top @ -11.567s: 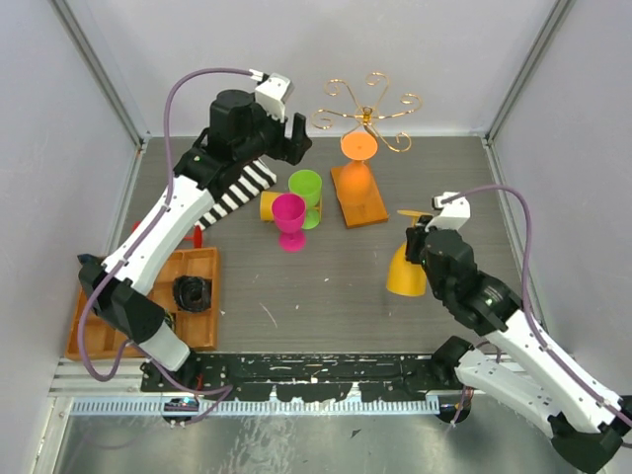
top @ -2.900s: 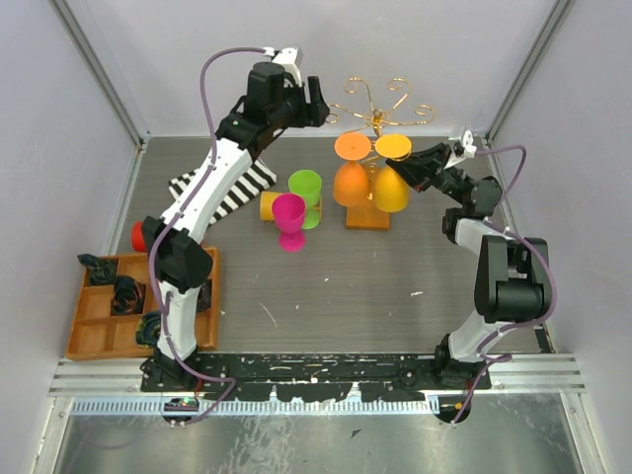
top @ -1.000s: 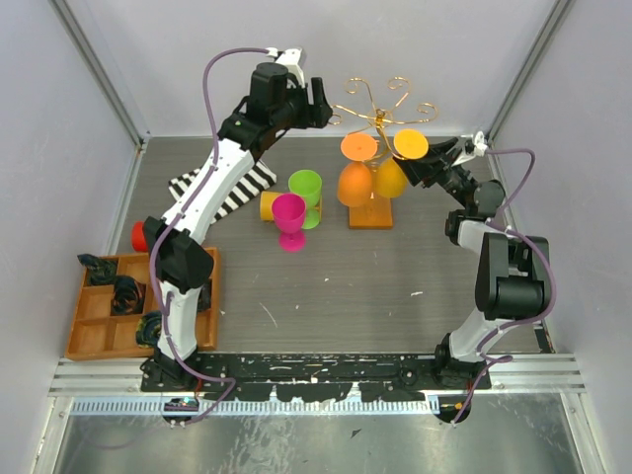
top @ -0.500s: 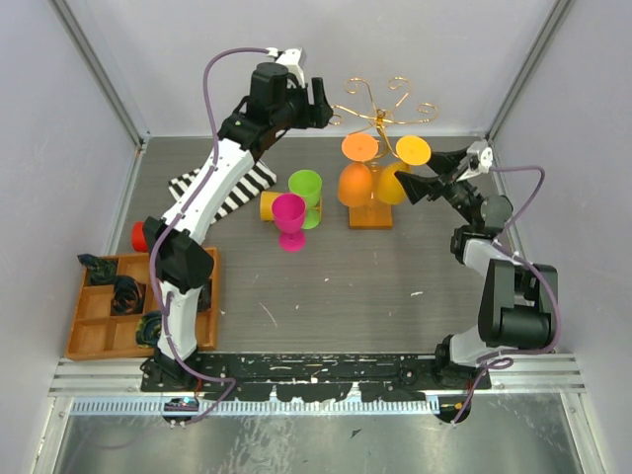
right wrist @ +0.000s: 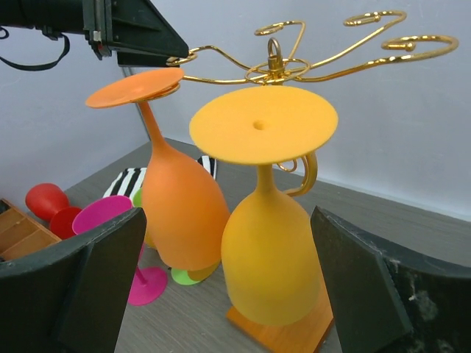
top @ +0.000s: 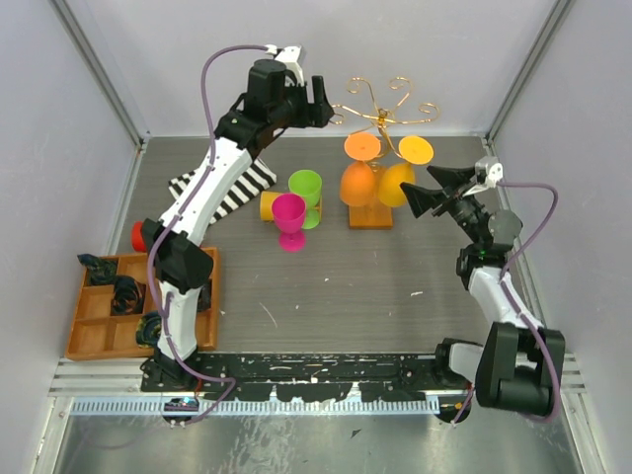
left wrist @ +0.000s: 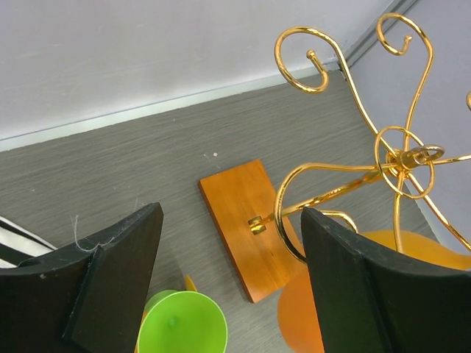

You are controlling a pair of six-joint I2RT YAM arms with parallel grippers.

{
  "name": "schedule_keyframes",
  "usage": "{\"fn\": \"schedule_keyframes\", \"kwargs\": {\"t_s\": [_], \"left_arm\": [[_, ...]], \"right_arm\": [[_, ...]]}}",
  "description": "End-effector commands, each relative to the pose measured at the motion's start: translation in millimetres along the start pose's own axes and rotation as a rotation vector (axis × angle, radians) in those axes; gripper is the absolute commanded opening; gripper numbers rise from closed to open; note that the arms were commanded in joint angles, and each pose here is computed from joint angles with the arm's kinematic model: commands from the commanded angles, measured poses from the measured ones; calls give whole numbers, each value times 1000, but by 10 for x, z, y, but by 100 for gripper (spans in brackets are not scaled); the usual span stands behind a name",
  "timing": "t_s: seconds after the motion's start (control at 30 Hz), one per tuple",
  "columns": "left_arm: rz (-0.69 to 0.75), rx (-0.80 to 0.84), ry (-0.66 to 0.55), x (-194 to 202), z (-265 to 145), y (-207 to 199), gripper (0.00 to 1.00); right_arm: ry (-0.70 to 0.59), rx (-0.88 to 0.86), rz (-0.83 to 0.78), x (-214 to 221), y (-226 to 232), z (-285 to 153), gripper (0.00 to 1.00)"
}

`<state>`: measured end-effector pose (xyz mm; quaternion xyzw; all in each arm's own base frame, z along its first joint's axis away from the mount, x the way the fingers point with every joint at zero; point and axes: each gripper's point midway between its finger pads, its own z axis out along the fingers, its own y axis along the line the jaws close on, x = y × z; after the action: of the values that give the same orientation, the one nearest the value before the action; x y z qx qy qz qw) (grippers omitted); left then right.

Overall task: Place the wine glass upside down on the wine glass rack
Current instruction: Turn the wine glass upside down at the wine rack.

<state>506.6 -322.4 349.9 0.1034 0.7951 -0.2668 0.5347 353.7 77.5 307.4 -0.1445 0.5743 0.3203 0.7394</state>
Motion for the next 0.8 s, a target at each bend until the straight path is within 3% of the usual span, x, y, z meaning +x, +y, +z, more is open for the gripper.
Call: {"fn": "schedule_keyframes", "kwargs": {"t_s": [0.0,0.27,0.53,0.63,0.77], "left_arm": [[7,71,-74,-365,-319,-251,84],[4,87,-113,-530,-502,-324,84],[29,57,-126,-581,-864,-297,84],[41,37,-127,-516,-1112,-250,85],[51,-22,-78,-146,-1362,-60,85]], "right_arm": [[45,118,27,54,-103,-109,100],[131,296,179,191,-236,-264,100],[246,616,349,259,-489,-532,100],[274,638,365,211,-424,-592,100],[307,594,397,219,-259,-617,100]]}}
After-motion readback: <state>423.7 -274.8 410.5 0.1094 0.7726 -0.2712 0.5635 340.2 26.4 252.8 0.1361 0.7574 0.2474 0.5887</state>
